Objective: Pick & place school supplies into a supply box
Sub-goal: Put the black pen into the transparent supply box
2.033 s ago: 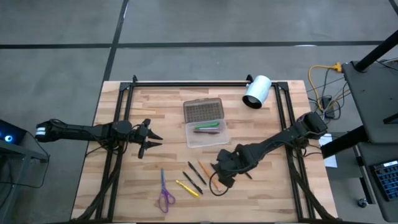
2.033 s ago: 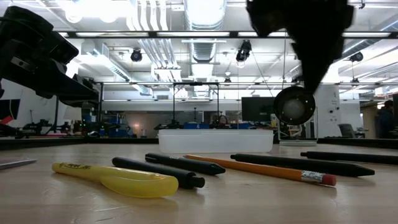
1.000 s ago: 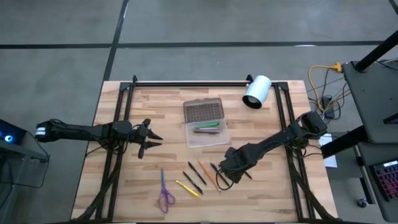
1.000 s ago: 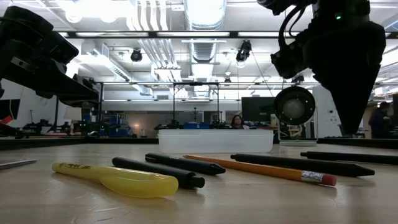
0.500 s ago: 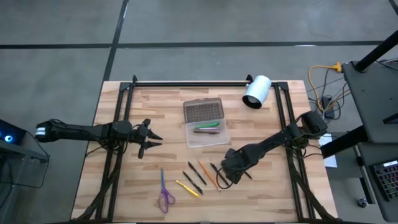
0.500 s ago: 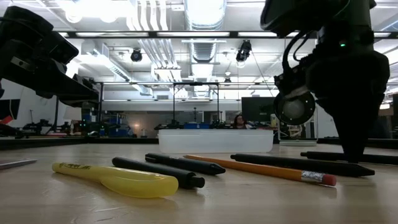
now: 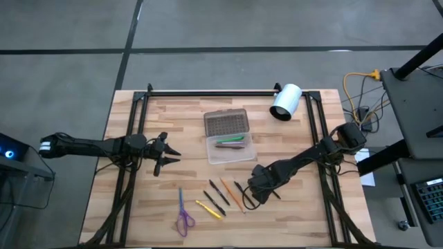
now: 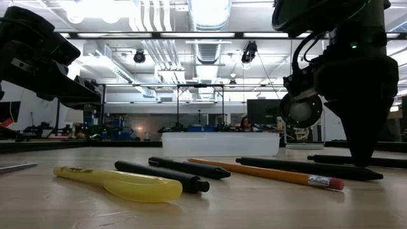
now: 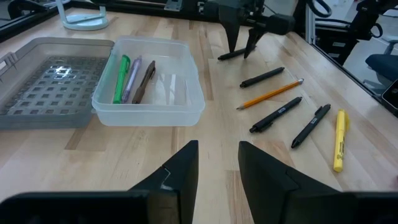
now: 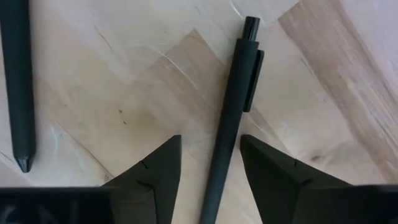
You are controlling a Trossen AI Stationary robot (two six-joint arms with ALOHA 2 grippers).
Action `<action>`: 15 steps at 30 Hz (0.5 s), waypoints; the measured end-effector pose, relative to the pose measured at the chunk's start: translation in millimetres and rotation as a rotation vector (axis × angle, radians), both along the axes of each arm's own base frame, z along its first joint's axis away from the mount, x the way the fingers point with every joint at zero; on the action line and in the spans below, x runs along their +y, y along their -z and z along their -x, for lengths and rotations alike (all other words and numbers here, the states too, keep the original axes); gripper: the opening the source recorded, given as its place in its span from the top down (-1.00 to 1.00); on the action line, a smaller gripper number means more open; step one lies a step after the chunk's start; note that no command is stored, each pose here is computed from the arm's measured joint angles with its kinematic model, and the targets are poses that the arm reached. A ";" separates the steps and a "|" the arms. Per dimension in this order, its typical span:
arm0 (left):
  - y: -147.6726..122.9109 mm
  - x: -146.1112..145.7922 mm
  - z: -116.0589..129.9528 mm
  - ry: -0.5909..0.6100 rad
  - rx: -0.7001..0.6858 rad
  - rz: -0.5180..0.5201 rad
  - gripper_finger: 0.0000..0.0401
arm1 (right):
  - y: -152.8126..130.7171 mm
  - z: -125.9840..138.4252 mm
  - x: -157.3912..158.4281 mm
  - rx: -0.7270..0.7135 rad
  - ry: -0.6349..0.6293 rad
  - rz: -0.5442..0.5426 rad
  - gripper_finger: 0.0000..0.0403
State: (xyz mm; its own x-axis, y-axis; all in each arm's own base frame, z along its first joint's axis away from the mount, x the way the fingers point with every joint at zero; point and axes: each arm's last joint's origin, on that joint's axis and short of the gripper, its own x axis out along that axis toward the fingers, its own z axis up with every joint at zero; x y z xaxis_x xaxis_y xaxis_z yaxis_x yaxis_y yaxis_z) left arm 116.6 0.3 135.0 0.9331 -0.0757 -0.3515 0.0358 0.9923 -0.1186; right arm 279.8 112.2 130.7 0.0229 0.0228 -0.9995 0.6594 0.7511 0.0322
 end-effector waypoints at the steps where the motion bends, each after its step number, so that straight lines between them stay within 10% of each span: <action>1: 0.0 0.0 0.0 0.000 0.000 0.000 0.51 | 0.0 0.0 -0.2 -0.001 0.001 0.006 0.24; 15: 0.0 0.0 0.0 0.000 0.000 0.000 0.51 | 1.5 1.8 -1.8 0.007 -0.030 0.038 0.86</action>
